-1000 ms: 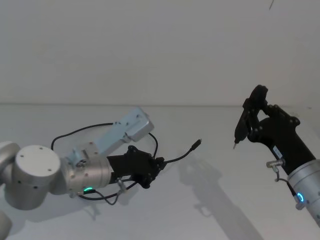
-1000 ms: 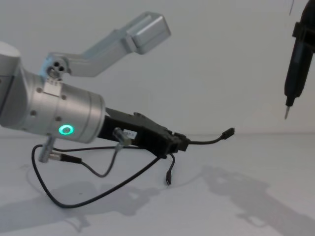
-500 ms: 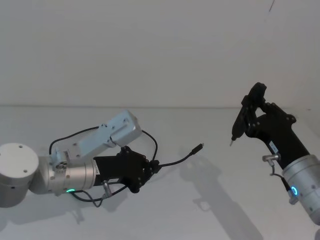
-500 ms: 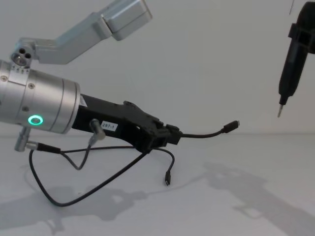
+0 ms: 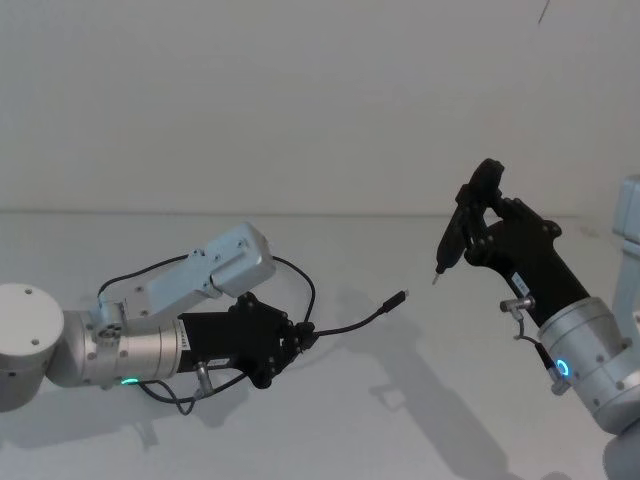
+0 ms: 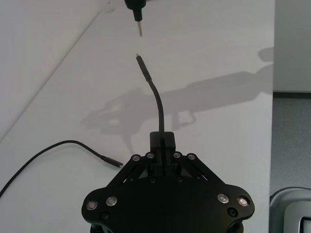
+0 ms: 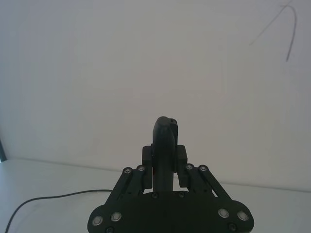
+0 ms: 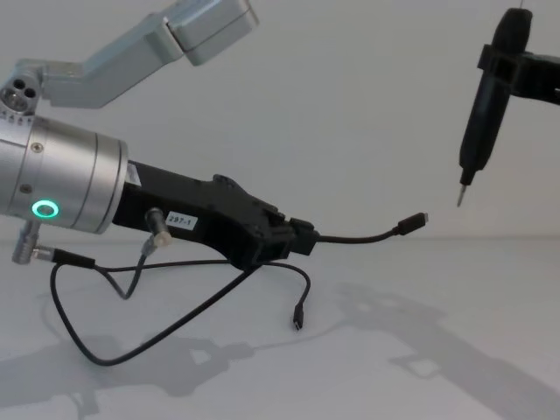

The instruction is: Pick up the data cable with the one hand.

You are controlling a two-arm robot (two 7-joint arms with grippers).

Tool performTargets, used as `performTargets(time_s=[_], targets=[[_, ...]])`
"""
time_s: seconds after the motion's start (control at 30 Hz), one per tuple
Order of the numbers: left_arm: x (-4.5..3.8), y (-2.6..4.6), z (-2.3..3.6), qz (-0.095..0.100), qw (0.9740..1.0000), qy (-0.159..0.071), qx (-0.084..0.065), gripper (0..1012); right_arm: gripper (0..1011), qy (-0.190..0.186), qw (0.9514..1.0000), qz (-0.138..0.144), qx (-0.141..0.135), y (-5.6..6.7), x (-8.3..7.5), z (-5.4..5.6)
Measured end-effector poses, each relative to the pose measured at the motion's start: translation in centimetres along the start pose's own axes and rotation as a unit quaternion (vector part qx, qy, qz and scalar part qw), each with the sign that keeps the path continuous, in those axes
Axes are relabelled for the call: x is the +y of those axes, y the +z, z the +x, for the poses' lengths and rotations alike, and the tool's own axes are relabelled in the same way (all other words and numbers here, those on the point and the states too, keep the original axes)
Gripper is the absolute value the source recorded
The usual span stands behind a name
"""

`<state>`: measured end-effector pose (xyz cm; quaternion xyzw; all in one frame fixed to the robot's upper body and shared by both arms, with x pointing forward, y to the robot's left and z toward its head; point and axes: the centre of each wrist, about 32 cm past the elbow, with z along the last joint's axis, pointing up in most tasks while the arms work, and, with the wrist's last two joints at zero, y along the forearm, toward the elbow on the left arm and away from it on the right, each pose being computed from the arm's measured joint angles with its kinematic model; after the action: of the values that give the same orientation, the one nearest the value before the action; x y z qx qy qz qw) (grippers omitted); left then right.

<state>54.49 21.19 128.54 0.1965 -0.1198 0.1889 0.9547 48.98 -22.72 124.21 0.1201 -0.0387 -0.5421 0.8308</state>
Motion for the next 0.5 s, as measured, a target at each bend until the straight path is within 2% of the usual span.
performTargets(time_s=[0.5], targets=[[0.26,0.01,0.09,-0.001,1.0,-0.004,-0.005,40,279,0.029,0.9993,-0.011,0.022,0.09,0.9,0.04]])
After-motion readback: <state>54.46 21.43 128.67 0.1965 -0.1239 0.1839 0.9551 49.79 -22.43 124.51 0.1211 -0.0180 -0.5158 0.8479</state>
